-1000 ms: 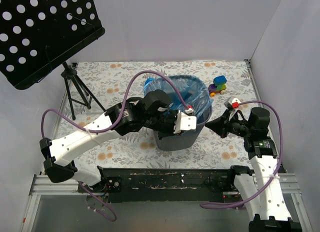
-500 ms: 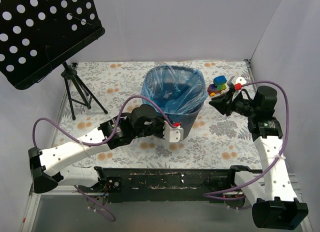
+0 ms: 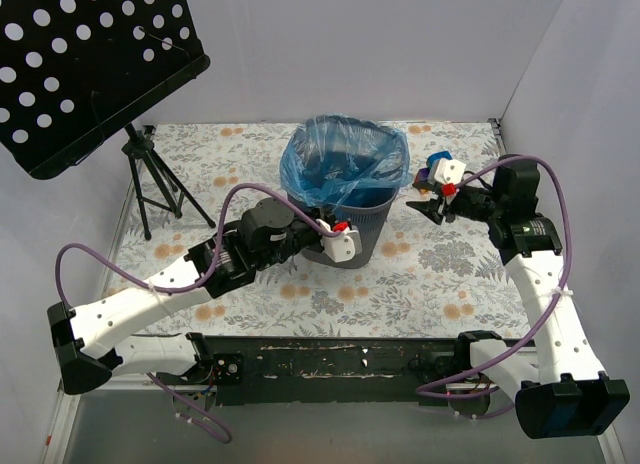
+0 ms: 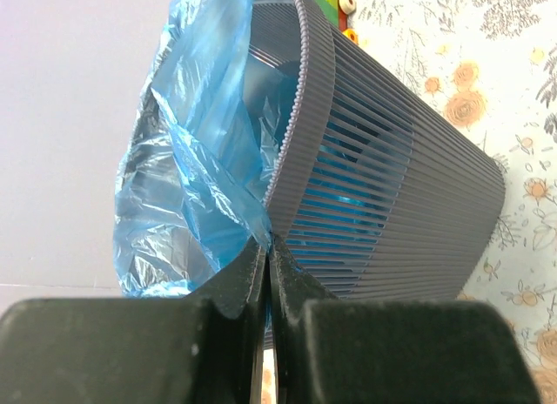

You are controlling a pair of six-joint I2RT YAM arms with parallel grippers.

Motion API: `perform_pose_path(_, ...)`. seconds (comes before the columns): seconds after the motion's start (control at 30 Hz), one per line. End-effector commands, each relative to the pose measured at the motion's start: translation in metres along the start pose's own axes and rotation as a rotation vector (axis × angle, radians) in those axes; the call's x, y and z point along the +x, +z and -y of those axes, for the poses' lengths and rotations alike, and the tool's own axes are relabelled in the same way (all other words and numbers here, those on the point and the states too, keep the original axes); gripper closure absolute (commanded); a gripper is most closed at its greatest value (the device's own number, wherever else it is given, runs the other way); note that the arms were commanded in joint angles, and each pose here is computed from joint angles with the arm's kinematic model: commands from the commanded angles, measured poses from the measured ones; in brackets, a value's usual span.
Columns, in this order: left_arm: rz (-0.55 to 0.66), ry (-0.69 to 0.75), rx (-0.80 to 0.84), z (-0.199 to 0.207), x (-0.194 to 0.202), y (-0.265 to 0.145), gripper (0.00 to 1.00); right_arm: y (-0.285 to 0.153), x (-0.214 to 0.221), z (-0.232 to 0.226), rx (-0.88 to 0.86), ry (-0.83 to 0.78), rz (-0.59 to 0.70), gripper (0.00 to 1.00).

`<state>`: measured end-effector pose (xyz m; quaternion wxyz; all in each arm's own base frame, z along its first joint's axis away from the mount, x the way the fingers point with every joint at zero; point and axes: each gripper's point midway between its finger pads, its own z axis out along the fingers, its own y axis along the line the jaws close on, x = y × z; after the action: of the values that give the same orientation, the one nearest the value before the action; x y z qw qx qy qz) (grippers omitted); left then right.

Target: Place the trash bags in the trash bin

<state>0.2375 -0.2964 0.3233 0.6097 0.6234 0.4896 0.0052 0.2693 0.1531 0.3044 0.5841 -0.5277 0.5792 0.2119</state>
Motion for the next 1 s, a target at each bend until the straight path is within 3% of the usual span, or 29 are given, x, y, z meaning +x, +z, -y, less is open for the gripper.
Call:
perform_pose_path(0.0, 0.064, -0.031, -0.077, -0.029, -0.024, 0.001, 1.00, 0.006, -0.016, 0.014, 0.023, -0.169, 0.018, 0.50)
perform_pose_path(0.2, 0.092, -0.029, -0.096, -0.037, -0.034, 0.007, 1.00, 0.018, -0.009, 0.027, 0.094, -0.186, 0.007, 0.51)
perform_pose_path(0.37, 0.077, -0.019, -0.098, -0.037, -0.031, 0.009, 1.00, 0.014, -0.008, 0.044, 0.165, -0.170, -0.048, 0.64)
perform_pose_path(0.5, 0.079, -0.008, -0.107, -0.039, -0.031, 0.005, 1.00, 0.007, -0.001, 0.044, 0.171, -0.174, -0.118, 0.68)
perform_pose_path(0.77, 0.101, -0.015, -0.116, -0.043, -0.037, 0.004, 1.00, 0.007, -0.010, 0.045, 0.177, -0.207, -0.080, 0.52)
perform_pose_path(0.97, 0.119, -0.010, -0.112, -0.043, -0.040, 0.005, 1.00, 0.022, -0.009, 0.032, 0.095, -0.230, -0.022, 0.49)
